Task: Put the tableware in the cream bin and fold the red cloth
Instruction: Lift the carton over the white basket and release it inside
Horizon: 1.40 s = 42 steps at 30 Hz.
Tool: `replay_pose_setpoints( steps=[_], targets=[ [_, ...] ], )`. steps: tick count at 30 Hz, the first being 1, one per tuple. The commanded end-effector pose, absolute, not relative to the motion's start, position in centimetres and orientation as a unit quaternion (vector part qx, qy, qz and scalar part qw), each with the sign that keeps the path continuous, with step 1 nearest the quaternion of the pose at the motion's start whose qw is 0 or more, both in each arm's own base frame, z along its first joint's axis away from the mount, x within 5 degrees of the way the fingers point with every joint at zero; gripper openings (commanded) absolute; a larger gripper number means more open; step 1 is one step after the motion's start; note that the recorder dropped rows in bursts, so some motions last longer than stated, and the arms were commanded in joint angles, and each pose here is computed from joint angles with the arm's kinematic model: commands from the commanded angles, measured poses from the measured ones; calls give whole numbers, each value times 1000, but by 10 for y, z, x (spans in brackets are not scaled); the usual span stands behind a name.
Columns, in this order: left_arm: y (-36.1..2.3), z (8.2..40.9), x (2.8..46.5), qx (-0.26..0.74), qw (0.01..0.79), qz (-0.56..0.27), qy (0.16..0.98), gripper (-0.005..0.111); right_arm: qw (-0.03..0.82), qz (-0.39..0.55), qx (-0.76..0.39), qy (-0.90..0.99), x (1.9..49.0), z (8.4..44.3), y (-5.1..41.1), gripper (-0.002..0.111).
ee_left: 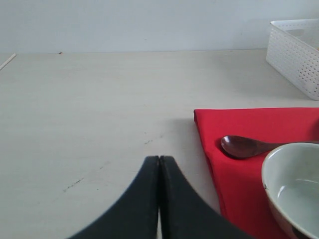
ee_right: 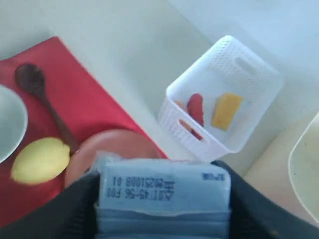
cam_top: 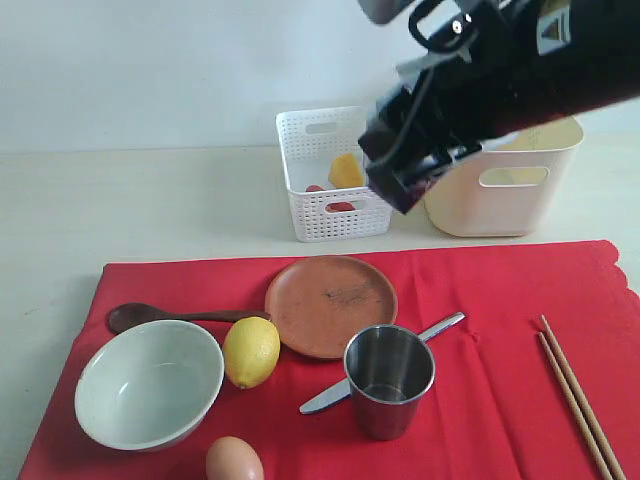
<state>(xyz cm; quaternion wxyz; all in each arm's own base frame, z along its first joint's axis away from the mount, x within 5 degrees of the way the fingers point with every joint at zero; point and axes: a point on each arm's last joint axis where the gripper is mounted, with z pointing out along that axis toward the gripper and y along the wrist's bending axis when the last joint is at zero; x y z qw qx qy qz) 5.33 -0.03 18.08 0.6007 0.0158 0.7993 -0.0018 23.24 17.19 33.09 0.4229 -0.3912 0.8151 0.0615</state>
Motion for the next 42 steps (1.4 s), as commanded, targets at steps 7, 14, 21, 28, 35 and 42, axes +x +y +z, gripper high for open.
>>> replay_pose_setpoints(
  steps=[7,14,21,28,35,42],
  targets=[
    [0,181,53,15,605,-1,796,0,453,91,-306,832,345,334,192,0],
    [0,181,53,15,605,-1,796,0,443,132,-267,846,421,299,195,0],
    [0,181,53,15,605,-1,796,0,436,143,-230,858,479,255,182,0],
    [0,181,53,15,605,-1,796,0,385,148,-241,879,496,211,184,0],
    [0,181,53,15,605,-1,796,0,340,135,-301,881,490,198,184,1],
    [0,181,53,15,605,-1,796,0,294,114,-335,888,484,191,180,40]
  ],
)
